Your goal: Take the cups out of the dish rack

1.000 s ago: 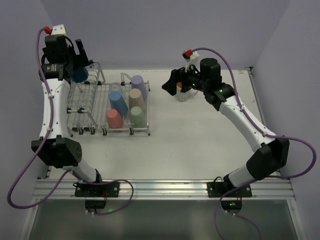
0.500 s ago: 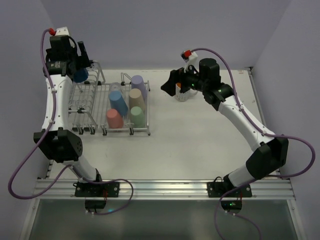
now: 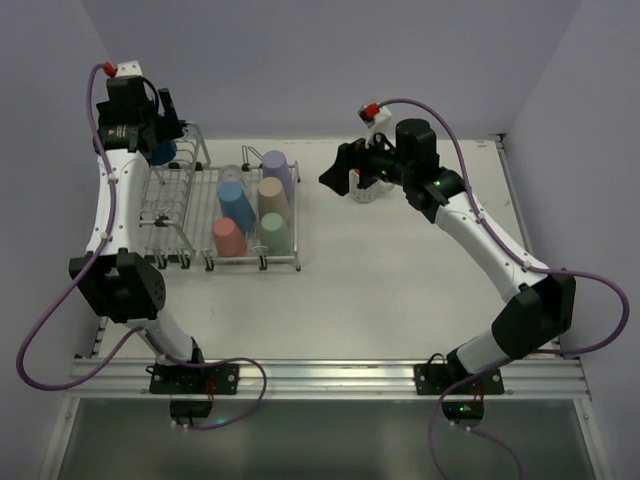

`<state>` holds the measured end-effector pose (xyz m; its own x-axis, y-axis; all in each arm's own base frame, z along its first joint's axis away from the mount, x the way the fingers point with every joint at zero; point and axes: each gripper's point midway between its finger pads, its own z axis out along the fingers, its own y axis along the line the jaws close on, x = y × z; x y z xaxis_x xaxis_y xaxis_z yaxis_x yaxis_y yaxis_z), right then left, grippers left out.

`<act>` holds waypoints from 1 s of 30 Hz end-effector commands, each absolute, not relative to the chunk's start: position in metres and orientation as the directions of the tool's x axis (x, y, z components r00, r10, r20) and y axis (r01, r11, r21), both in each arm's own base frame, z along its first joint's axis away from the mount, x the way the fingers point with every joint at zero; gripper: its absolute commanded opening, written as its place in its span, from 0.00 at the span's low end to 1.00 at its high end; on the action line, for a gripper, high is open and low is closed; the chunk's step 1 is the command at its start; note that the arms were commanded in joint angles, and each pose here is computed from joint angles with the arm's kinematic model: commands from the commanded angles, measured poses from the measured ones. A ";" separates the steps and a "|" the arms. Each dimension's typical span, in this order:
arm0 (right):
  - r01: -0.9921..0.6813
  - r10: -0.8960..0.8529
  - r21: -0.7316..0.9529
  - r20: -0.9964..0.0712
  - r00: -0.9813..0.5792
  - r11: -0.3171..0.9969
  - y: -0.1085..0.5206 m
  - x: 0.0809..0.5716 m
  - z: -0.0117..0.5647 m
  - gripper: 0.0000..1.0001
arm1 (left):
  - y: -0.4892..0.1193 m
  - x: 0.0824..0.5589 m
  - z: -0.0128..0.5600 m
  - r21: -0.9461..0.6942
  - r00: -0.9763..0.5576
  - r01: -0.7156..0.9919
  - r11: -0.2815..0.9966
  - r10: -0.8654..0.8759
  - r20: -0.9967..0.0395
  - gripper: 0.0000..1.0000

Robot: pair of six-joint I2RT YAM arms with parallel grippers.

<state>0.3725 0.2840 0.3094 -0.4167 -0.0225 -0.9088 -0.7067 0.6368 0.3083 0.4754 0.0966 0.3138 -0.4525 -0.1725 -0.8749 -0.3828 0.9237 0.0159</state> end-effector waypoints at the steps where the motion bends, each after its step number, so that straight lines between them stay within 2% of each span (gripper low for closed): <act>1: -0.734 -0.016 0.295 -0.923 -0.384 0.612 0.289 0.372 0.317 0.99 | 0.102 0.478 0.323 0.023 -0.409 -0.384 0.923 -0.148 -0.900 1.00; 5: -0.737 -0.015 0.297 -0.923 -0.385 0.607 0.289 0.371 0.318 0.99 | 0.100 0.479 0.319 0.014 -0.400 -0.373 0.928 -0.147 -0.905 0.84; 6: -0.740 -0.016 0.297 -0.923 -0.384 0.603 0.290 0.369 0.318 0.99 | 0.098 0.479 0.326 0.003 -0.374 -0.367 0.930 -0.145 -0.916 0.72; 8: -0.743 -0.013 0.300 -0.924 -0.383 0.598 0.290 0.368 0.320 0.99 | 0.096 0.480 0.322 -0.005 -0.357 -0.354 0.935 -0.140 -0.923 0.62; 9: -0.745 -0.012 0.301 -0.924 -0.383 0.595 0.290 0.367 0.321 0.99 | 0.095 0.476 0.327 -0.008 -0.340 -0.352 0.936 -0.136 -0.931 0.52; 12: -0.749 -0.009 0.300 -0.926 -0.378 0.591 0.290 0.364 0.323 0.99 | 0.095 0.470 0.328 -0.016 -0.325 -0.357 0.934 -0.140 -0.935 0.39; 15: -0.750 0.004 0.308 -0.926 -0.378 0.585 0.291 0.362 0.328 0.99 | 0.091 0.459 0.334 -0.038 -0.308 -0.350 0.936 -0.153 -0.939 0.30; 18: -0.752 0.037 0.341 -0.920 -0.390 0.564 0.295 0.356 0.336 0.99 | 0.081 0.446 0.344 -0.084 -0.273 -0.320 0.944 -0.177 -0.946 0.26; 27: -0.766 0.194 0.473 -0.880 -0.433 0.437 0.311 0.326 0.369 0.99 | 0.032 0.406 0.394 -0.184 -0.160 -0.153 0.971 -0.208 -0.965 0.20; 30: -0.742 0.281 0.567 -0.823 -0.493 0.359 0.317 0.309 0.378 0.99 | -0.001 0.389 0.418 -0.259 -0.108 -0.012 0.966 -0.259 -0.960 0.19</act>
